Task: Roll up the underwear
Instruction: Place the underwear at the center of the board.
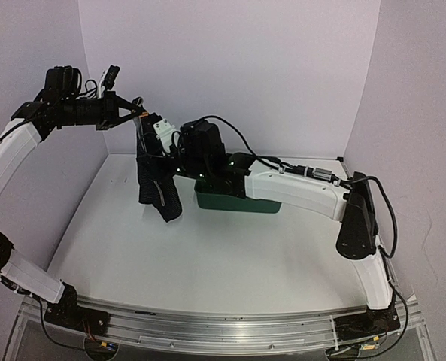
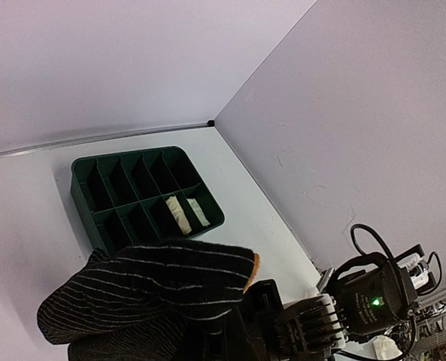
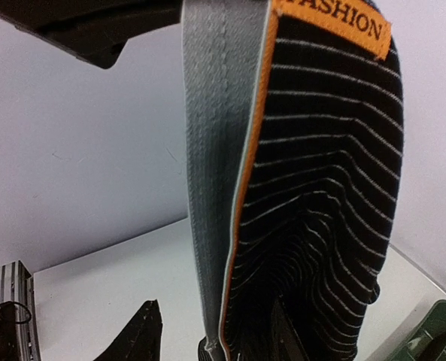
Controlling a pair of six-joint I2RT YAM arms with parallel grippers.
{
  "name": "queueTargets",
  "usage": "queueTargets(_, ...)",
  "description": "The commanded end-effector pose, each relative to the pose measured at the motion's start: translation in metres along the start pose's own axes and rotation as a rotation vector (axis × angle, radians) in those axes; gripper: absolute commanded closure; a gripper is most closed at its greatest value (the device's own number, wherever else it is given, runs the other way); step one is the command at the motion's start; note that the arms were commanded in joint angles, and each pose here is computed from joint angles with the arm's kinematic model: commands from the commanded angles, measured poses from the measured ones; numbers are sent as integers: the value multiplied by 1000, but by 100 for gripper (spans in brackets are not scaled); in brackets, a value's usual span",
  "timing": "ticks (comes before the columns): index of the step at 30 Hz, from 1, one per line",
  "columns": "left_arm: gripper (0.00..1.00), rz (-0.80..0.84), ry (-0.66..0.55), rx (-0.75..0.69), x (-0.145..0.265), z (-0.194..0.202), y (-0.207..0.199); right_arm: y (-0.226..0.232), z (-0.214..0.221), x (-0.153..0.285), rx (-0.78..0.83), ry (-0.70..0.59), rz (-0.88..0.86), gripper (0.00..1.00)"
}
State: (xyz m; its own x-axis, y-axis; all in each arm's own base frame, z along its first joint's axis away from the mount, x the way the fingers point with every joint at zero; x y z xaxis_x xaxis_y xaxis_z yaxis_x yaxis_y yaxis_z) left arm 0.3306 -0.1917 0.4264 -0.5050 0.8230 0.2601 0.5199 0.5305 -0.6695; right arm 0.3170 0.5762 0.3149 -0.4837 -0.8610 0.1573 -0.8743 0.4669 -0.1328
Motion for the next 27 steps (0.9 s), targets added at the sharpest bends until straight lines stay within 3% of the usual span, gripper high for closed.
queueTargets(1, 100, 27, -47, -55, 1, -12, -9, 12, 15, -5, -66, 21, -7, 54)
queueTargets(7, 100, 31, -48, -57, 2, -13, -12, -1, 64, -18, -54, 115, 65, 56)
queueTargets(11, 100, 32, -51, -58, 4, -13, -13, -9, 90, -24, -73, 161, 79, 63)
queueTargets(14, 100, 27, -48, -54, 4, -12, -12, -7, 95, -27, -67, 167, 68, 73)
queueTargets(17, 100, 19, -42, -38, 3, -9, -9, -10, 99, -27, -66, 174, 75, 97)
queueTargets(18, 100, 6, -38, -27, 3, -8, -5, -12, 99, -25, -63, 175, 78, 99)
queueTargets(23, 100, -162, -23, 2, 7, 9, 39, -37, 97, -4, -60, 210, 111, 100)
queueTargets(27, 100, -279, -33, 81, 24, 16, 90, -75, 98, 6, 14, 320, 138, 100)
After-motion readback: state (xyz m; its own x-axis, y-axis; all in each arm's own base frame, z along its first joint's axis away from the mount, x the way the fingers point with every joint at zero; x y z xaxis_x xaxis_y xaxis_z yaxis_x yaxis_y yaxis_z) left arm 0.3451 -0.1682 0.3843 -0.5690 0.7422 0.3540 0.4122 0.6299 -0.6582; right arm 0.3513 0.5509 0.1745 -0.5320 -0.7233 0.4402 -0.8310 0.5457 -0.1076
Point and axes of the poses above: each gripper's point midway between its finger pads, its own x axis back along the fingers, its own y axis along the line the jaws close on, z = x × y, the point moved 2 cm from there along x, back along the fingers, and after that the axes turned 9 degrees about x, right-handed, at the moved point
